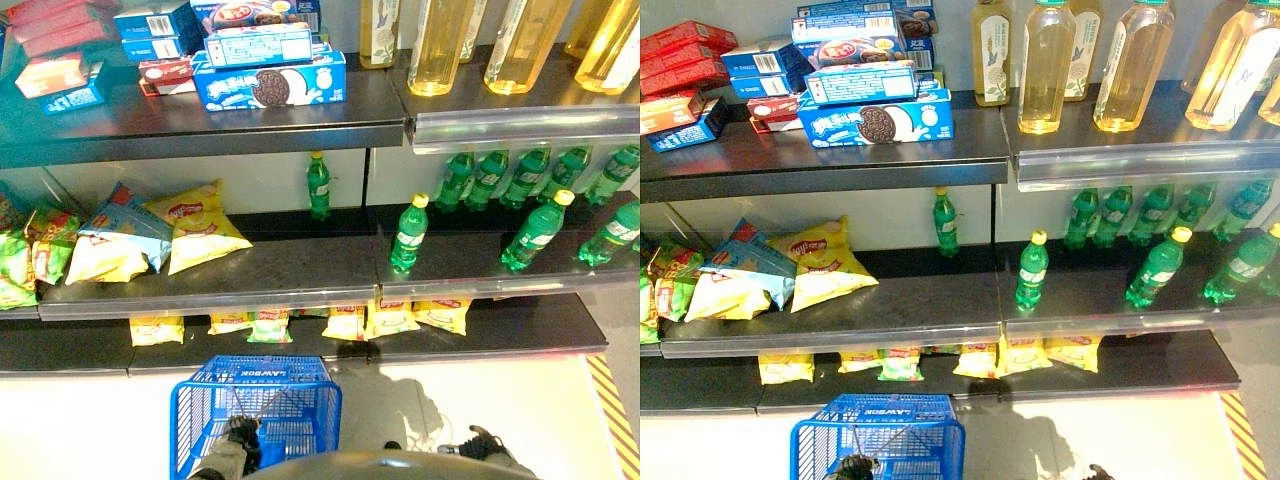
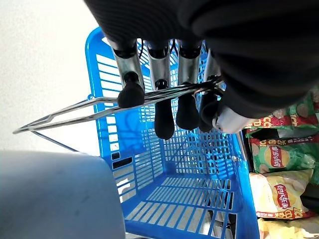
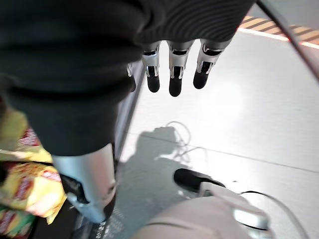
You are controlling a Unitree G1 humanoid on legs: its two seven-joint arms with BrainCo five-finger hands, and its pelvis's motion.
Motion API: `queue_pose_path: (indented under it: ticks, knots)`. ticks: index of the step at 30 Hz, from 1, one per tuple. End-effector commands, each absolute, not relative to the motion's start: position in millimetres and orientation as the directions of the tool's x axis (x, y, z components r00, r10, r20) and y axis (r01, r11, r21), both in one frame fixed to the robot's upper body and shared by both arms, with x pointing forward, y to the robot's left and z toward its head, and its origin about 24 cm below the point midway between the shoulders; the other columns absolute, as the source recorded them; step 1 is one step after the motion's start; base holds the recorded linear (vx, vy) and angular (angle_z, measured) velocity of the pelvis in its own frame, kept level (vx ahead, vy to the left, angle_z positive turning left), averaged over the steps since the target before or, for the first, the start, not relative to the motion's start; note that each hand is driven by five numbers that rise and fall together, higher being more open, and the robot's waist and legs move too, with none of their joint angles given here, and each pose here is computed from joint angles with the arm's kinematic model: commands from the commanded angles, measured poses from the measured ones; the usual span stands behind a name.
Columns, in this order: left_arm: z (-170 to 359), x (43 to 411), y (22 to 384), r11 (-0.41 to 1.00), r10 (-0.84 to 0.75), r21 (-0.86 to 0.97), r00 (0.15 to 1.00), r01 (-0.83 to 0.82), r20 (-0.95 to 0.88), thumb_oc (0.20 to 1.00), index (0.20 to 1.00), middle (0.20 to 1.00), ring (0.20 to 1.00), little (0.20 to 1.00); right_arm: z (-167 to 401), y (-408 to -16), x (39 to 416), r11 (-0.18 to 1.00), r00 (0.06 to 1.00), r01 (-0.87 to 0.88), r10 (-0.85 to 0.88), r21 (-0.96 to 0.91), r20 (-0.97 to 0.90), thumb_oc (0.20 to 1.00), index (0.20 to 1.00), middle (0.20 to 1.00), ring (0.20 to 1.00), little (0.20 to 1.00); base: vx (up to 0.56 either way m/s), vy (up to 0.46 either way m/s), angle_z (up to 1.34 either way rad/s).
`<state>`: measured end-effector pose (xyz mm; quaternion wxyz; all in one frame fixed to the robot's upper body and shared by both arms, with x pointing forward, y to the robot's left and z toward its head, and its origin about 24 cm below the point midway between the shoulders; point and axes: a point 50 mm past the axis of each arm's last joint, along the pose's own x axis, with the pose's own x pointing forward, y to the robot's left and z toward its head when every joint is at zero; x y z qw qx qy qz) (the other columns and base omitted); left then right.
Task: Pick up the snacks into the basket
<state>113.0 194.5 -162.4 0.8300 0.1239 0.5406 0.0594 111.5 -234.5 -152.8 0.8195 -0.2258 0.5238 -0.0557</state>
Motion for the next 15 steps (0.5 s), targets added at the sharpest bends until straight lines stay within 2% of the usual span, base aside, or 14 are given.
queue_pose_path:
  ticks: [1, 2, 5, 9, 10, 11, 14, 15]
  knots:
    - [-160.2, 125.0, 187.5, 0.962, 0.212, 0.265, 0.441, 0.064, -0.872, 0.2, 0.2, 0.2, 0.2, 0.2, -134.4, -240.2, 151.3, 0.876, 0.585, -0.095, -0.335, -0.472, -0.739, 1.0, 1.0, 1.0, 1.0, 1.0, 0.0, 0.0, 0.0]
    - [-160.3, 125.0, 187.5, 0.962, 0.212, 0.265, 0.441, 0.064, -0.872, 0.2, 0.2, 0.2, 0.2, 0.2, -134.4, -240.2, 151.3, 0.876, 0.585, -0.095, -0.335, -0.472, -0.739, 1.0, 1.0, 1.0, 1.0, 1.0, 0.0, 0.0, 0.0]
    - [-156.7, 131.3, 189.1, 0.925, 0.218, 0.339, 0.486, 0.175, -0.846, 0.2, 0.2, 0.2, 0.2, 0.2, -110.9, -240.3, 171.2, 0.891, 0.713, -0.014, -0.309, -0.454, -0.629, 1.0, 1.0, 1.0, 1.0, 1.0, 0.0, 0.0, 0.0]
    - [-156.7, 131.3, 189.0, 0.925, 0.218, 0.339, 0.486, 0.175, -0.846, 0.2, 0.2, 0.2, 0.2, 0.2, -110.9, -240.3, 171.1, 0.891, 0.713, -0.014, -0.309, -0.454, -0.629, 1.0, 1.0, 1.0, 1.0, 1.0, 0.0, 0.0, 0.0]
    - [-158.8, 123.0, 191.0, 0.911, 0.25, 0.37, 0.468, 0.183, -0.848, 0.2, 0.2, 0.2, 0.2, 0.2, -78.4, -248.7, 184.9, 0.904, 0.818, 0.094, -0.308, -0.416, -0.486, 1.0, 1.0, 1.0, 1.0, 1.0, 0.0, 0.0, 0.0]
    - [-159.1, 121.3, 193.1, 0.896, 0.277, 0.401, 0.462, 0.193, -0.843, 0.2, 0.2, 0.2, 0.2, 0.2, -61.5, -249.1, 188.8, 0.911, 0.861, 0.129, -0.299, -0.392, -0.412, 1.0, 1.0, 1.0, 1.0, 1.0, 0.0, 0.0, 0.0]
    - [-159.0, 121.4, 190.5, 0.878, 0.274, 0.419, 0.476, 0.23, -0.836, 0.2, 0.2, 0.2, 0.2, 0.2, -42.5, -253.7, 192.4, 0.91, 0.893, 0.172, -0.306, -0.378, -0.329, 1.0, 1.0, 1.0, 1.0, 1.0, -0.01, -0.001, -0.06]
    - [-158.5, 121.9, 189.5, 0.867, 0.275, 0.434, 0.488, 0.247, -0.828, 0.2, 0.2, 0.2, 0.2, 0.2, -19.1, -259.7, 196.4, 0.905, 0.924, 0.217, -0.311, -0.366, -0.223, 1.0, 1.0, 1.0, 1.0, 1.0, 0.0, 0.0, -0.12]
